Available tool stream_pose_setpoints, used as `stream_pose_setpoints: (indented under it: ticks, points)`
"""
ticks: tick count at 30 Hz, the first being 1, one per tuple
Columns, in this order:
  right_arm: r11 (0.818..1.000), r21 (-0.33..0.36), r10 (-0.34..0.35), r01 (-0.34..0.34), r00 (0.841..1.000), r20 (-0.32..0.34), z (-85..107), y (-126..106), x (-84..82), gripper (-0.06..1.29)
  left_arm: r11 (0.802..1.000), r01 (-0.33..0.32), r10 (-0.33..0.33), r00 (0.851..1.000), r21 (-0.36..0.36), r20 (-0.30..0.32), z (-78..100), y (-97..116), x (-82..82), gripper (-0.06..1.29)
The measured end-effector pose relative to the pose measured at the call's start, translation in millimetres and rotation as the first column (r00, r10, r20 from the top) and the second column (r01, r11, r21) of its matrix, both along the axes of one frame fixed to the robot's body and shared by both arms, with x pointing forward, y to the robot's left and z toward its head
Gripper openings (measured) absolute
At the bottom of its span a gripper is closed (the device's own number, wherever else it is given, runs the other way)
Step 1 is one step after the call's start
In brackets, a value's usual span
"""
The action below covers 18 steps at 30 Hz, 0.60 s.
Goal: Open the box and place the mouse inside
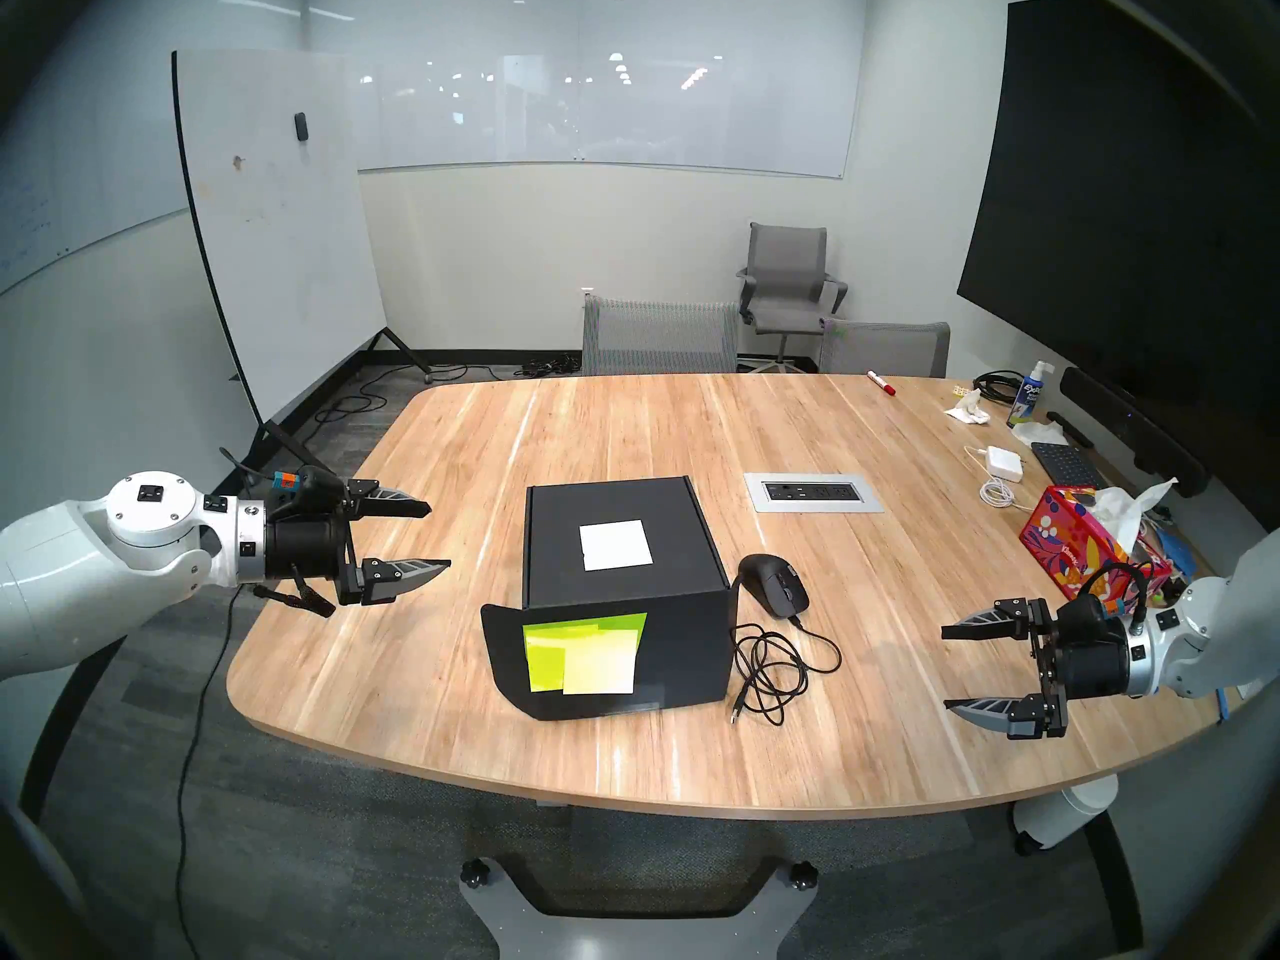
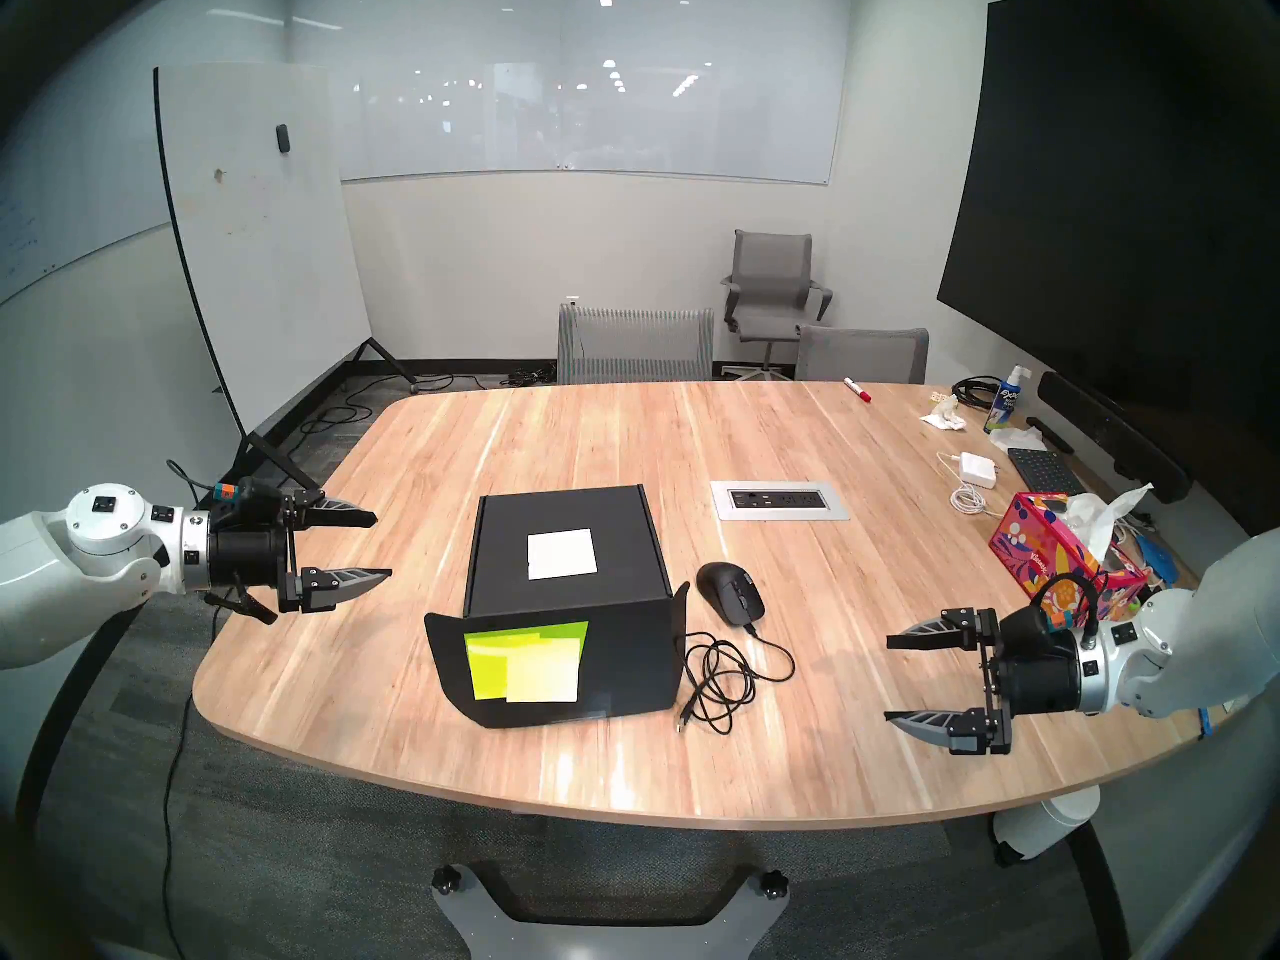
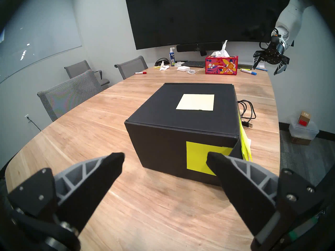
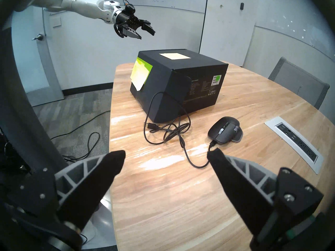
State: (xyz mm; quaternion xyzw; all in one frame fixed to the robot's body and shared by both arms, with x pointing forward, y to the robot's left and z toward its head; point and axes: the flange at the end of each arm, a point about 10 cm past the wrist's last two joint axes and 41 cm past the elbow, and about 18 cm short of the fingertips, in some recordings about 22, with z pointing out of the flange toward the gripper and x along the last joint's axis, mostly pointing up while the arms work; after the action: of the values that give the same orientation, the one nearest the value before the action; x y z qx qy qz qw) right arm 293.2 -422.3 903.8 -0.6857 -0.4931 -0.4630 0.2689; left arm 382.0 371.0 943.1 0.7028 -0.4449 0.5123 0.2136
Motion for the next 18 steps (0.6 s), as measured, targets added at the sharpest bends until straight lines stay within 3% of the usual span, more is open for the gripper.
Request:
stream_pose_setpoints:
  ticks: [18]
  points:
    - [0.994, 0.081, -0.071, 0.075, 0.996, -0.045, 5.4, 0.3, 17.0, 1.23, 1.0, 0.0, 0.0, 1.0, 0.0, 0.001, 0.3, -0.1, 0.1, 1.24]
